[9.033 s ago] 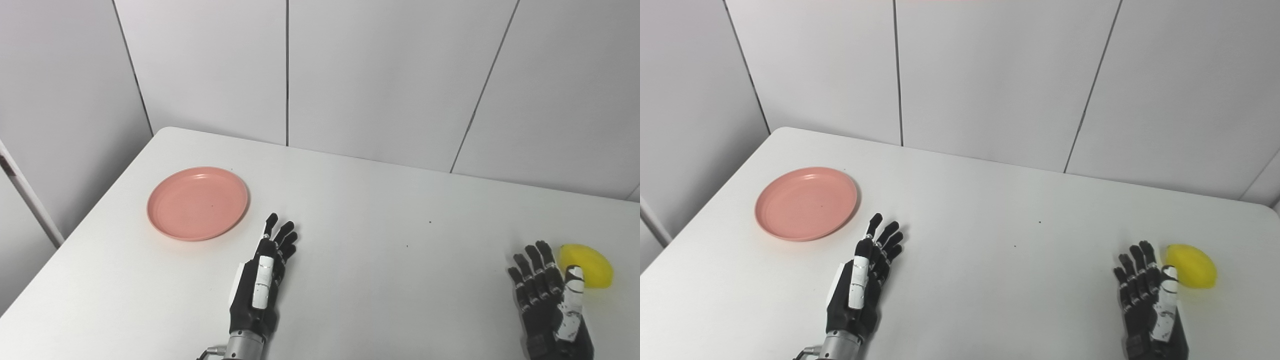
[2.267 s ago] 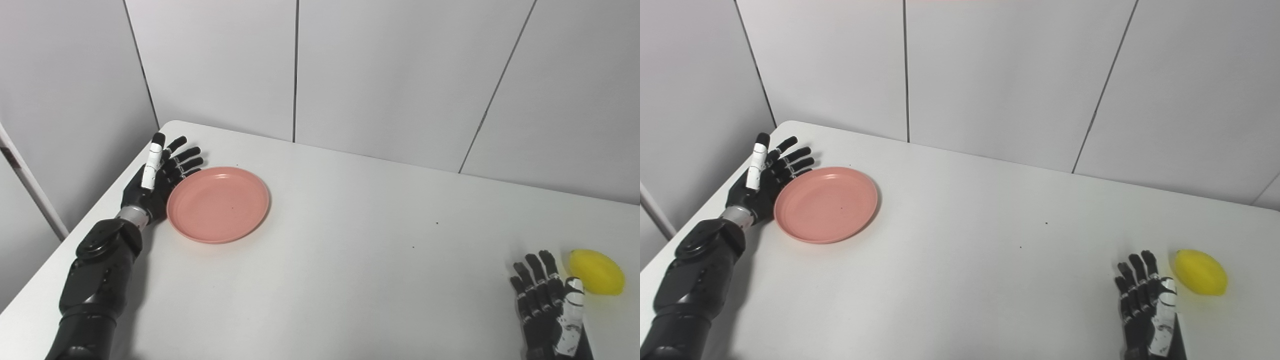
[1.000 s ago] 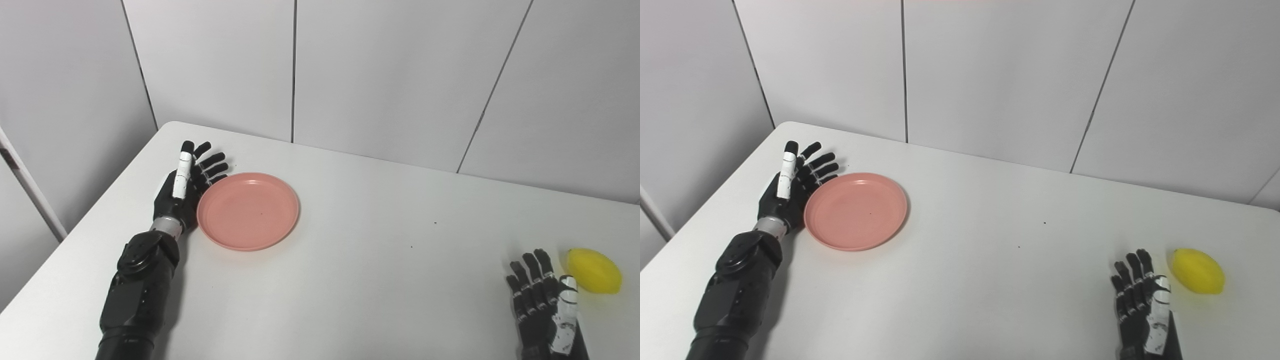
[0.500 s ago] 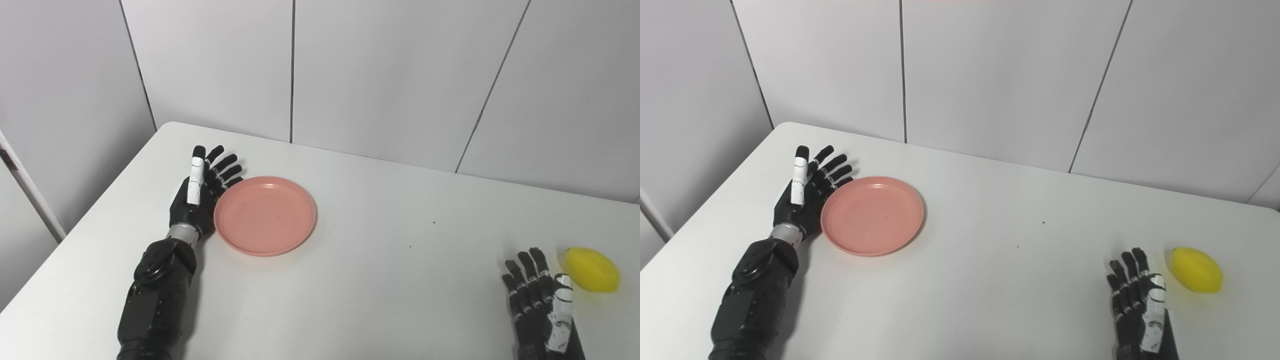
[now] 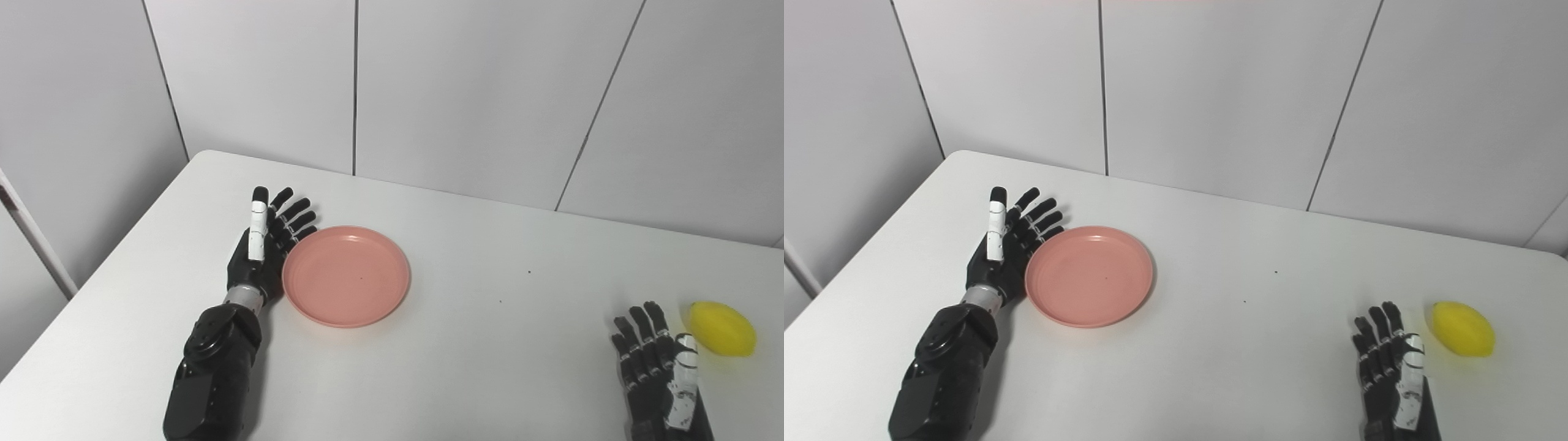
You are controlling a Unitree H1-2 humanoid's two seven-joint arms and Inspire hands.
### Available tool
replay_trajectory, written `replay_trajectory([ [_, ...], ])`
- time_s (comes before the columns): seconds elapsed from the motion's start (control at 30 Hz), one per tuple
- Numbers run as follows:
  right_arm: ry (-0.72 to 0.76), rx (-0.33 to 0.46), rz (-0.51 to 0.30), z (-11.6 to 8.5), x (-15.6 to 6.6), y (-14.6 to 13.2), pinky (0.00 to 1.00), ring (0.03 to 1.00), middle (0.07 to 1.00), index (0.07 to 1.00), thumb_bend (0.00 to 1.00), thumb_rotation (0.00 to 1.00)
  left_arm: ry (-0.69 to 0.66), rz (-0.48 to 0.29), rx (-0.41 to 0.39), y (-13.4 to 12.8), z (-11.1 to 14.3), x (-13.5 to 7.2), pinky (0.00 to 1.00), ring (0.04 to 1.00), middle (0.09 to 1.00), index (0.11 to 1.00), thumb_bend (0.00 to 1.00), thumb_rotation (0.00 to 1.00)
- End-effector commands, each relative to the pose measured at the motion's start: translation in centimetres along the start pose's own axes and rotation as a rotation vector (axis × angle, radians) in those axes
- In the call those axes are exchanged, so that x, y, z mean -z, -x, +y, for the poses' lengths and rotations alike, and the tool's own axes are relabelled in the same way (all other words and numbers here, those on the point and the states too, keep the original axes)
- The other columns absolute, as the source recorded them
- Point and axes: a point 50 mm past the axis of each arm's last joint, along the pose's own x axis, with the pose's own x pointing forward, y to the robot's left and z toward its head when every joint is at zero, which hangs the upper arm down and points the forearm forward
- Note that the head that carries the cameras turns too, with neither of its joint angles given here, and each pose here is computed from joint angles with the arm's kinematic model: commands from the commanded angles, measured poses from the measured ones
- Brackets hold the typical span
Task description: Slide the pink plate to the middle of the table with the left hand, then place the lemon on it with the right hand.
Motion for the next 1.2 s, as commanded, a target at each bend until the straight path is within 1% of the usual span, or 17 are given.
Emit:
replay_trajectory([
  [0.0, -0.048, 0.016, 0.083, 0.4, 2.4, 1.5, 0.99, 0.943, 0.959, 0.959, 0.66, 0.93, 0.001, 0.073, -0.019, 0.6, -0.3, 1.6, 0.80, 0.805, 0.811, 0.860, 1.00, 0.86],
  [0.27, -0.050, 0.015, 0.081, 0.7, 2.4, 1.5, 0.99, 0.943, 0.955, 0.953, 0.66, 0.93, -0.005, 0.088, -0.006, 1.0, -1.5, 2.8, 0.82, 0.823, 0.830, 0.910, 1.00, 0.87],
  [0.37, -0.049, 0.008, 0.082, 0.8, 2.3, 1.5, 0.99, 0.950, 0.959, 0.954, 0.66, 0.94, -0.002, 0.089, -0.005, 1.1, -2.0, 3.2, 0.83, 0.825, 0.831, 0.914, 1.00, 0.87],
  [0.53, -0.049, 0.010, 0.080, 1.0, 2.3, 1.5, 0.98, 0.946, 0.956, 0.956, 0.66, 0.93, 0.009, 0.096, -0.005, 1.3, -2.9, 3.9, 0.82, 0.822, 0.824, 0.896, 1.00, 0.86],
  [0.6, -0.044, 0.010, 0.079, 1.1, 2.4, 1.5, 0.98, 0.942, 0.954, 0.947, 0.66, 0.93, 0.016, 0.099, 0.000, 1.3, -3.3, 4.2, 0.80, 0.817, 0.819, 0.888, 1.00, 0.87],
  [0.7, -0.047, 0.013, 0.078, 1.3, 2.3, 1.5, 0.97, 0.934, 0.949, 0.951, 0.66, 0.93, 0.025, 0.105, 0.006, 1.5, -3.8, 4.5, 0.77, 0.817, 0.824, 0.892, 1.00, 0.88],
  [0.77, -0.050, 0.013, 0.074, 1.5, 2.3, 1.5, 0.96, 0.932, 0.948, 0.952, 0.67, 0.93, 0.024, 0.109, 0.007, 1.7, -4.0, 4.7, 0.77, 0.818, 0.828, 0.893, 1.00, 0.88],
  [1.0, -0.049, 0.007, 0.073, 1.7, 2.4, 1.4, 0.96, 0.938, 0.950, 0.946, 0.69, 0.92, 0.048, 0.107, 0.000, 2.3, -4.6, 5.4, 0.82, 0.809, 0.822, 0.895, 1.00, 0.87],
  [1.17, -0.049, 0.010, 0.077, 2.1, 2.4, 1.3, 0.96, 0.935, 0.951, 0.946, 0.70, 0.91, 0.068, 0.087, 0.006, 2.6, -5.1, 5.8, 0.86, 0.831, 0.848, 0.926, 1.00, 0.85],
])
